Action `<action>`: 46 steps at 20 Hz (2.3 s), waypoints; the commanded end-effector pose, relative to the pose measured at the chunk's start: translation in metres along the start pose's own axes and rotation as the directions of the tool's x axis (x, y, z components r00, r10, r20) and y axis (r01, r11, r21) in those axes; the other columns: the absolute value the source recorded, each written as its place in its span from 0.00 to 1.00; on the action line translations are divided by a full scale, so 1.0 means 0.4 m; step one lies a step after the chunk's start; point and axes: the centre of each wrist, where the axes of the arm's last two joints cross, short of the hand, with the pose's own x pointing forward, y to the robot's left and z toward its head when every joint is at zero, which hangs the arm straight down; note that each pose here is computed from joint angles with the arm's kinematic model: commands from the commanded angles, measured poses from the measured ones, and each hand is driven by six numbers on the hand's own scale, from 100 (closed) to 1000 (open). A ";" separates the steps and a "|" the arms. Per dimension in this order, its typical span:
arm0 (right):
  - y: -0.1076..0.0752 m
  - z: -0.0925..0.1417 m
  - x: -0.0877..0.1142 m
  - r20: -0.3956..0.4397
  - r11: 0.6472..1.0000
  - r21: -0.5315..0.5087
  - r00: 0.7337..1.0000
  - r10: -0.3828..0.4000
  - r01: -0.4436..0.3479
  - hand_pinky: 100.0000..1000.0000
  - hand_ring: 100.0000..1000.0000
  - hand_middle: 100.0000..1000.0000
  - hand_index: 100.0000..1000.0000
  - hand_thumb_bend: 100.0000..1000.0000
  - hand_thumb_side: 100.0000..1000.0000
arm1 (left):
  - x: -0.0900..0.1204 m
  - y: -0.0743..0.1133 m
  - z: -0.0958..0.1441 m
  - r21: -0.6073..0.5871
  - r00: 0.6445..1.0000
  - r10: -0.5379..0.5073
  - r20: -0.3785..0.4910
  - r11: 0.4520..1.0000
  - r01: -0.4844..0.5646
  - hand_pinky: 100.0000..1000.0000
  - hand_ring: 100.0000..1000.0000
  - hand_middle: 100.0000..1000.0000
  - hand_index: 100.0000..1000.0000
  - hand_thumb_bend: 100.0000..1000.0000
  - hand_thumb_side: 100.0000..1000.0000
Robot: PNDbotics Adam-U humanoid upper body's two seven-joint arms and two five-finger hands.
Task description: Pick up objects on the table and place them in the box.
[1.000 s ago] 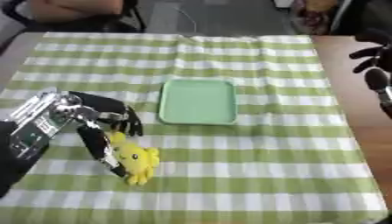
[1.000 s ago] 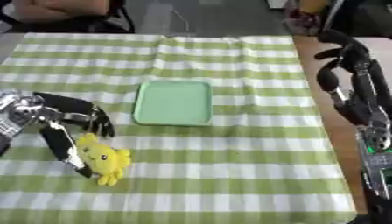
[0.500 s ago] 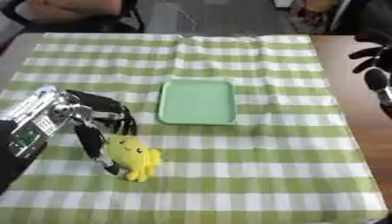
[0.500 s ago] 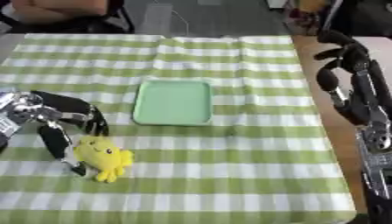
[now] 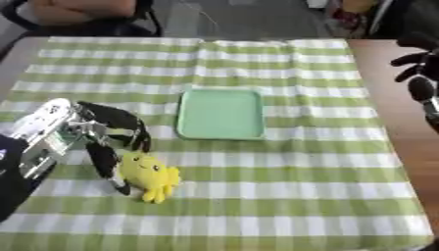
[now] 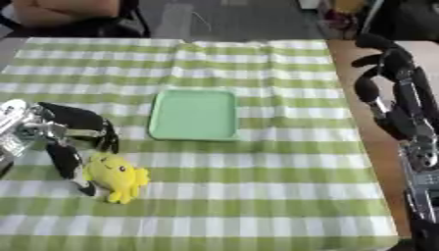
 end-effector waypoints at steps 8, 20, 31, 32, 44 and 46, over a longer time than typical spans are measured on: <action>-0.016 -0.015 0.009 0.025 1.000 -0.007 1.000 0.013 -0.013 0.46 0.63 0.77 0.91 0.67 0.96 | 0.007 0.037 0.004 0.039 0.996 -0.072 0.053 0.997 0.070 0.59 0.53 0.56 0.74 0.87 0.39; -0.017 -0.015 0.010 0.025 1.000 -0.011 1.000 0.012 -0.012 0.46 0.63 0.77 0.92 0.67 0.96 | 0.017 0.036 -0.008 0.071 0.994 -0.073 0.079 0.995 0.067 0.58 0.50 0.53 0.71 0.83 0.40; -0.017 -0.015 0.009 0.024 1.000 -0.011 1.000 0.010 -0.010 0.46 0.63 0.77 0.92 0.67 0.96 | 0.014 0.023 -0.020 0.052 0.995 -0.060 0.080 0.997 0.056 0.58 0.50 0.53 0.70 0.75 0.41; -0.017 -0.014 0.009 0.024 1.000 -0.011 1.000 0.011 -0.010 0.46 0.63 0.77 0.92 0.67 0.96 | 0.013 0.019 -0.022 0.050 0.995 -0.056 0.080 0.997 0.052 0.58 0.50 0.53 0.70 0.75 0.41; -0.016 -0.014 0.009 0.024 1.000 -0.012 1.000 0.009 -0.008 0.46 0.63 0.77 0.92 0.66 0.96 | 0.011 0.016 -0.028 0.049 0.995 -0.061 0.081 0.997 0.058 0.57 0.49 0.52 0.69 0.77 0.41; -0.017 -0.014 0.009 0.024 1.000 -0.013 1.000 0.009 -0.008 0.46 0.63 0.77 0.92 0.66 0.96 | 0.011 0.016 -0.028 0.054 0.995 -0.060 0.082 0.997 0.056 0.57 0.48 0.50 0.67 0.79 0.41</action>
